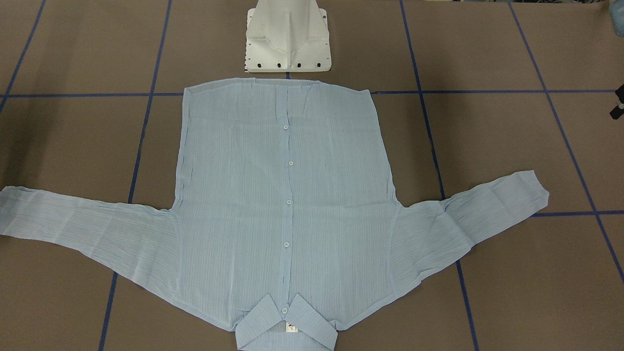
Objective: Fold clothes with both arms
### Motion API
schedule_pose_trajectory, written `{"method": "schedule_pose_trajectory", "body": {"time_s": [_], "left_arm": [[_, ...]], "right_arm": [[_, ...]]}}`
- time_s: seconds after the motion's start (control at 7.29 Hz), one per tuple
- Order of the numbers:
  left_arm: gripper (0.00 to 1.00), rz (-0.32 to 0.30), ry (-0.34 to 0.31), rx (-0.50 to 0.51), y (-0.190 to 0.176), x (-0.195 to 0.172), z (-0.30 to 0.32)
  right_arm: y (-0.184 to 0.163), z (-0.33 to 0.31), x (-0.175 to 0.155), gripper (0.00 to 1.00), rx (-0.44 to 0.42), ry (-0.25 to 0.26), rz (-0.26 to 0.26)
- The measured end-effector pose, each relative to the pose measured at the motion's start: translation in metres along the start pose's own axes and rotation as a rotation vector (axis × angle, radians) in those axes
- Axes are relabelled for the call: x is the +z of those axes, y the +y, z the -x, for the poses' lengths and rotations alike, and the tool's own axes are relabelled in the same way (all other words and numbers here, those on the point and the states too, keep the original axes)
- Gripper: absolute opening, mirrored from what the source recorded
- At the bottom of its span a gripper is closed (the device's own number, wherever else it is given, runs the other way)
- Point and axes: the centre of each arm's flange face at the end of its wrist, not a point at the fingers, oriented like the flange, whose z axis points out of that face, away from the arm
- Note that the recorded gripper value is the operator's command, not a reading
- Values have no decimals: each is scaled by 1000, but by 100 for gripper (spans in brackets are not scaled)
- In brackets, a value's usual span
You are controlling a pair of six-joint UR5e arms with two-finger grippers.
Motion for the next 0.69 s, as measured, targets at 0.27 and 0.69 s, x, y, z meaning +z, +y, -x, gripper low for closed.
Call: {"method": "schedule_pose_trajectory", "body": {"time_s": [0.27, 0.69], "left_arm": [[100, 1, 0, 1, 0, 0, 0], [100, 1, 2, 0, 1, 0, 0]], "right_arm": [[0, 0, 1, 0, -3, 4, 1], [-5, 8, -8, 0, -12, -23, -12]]}}
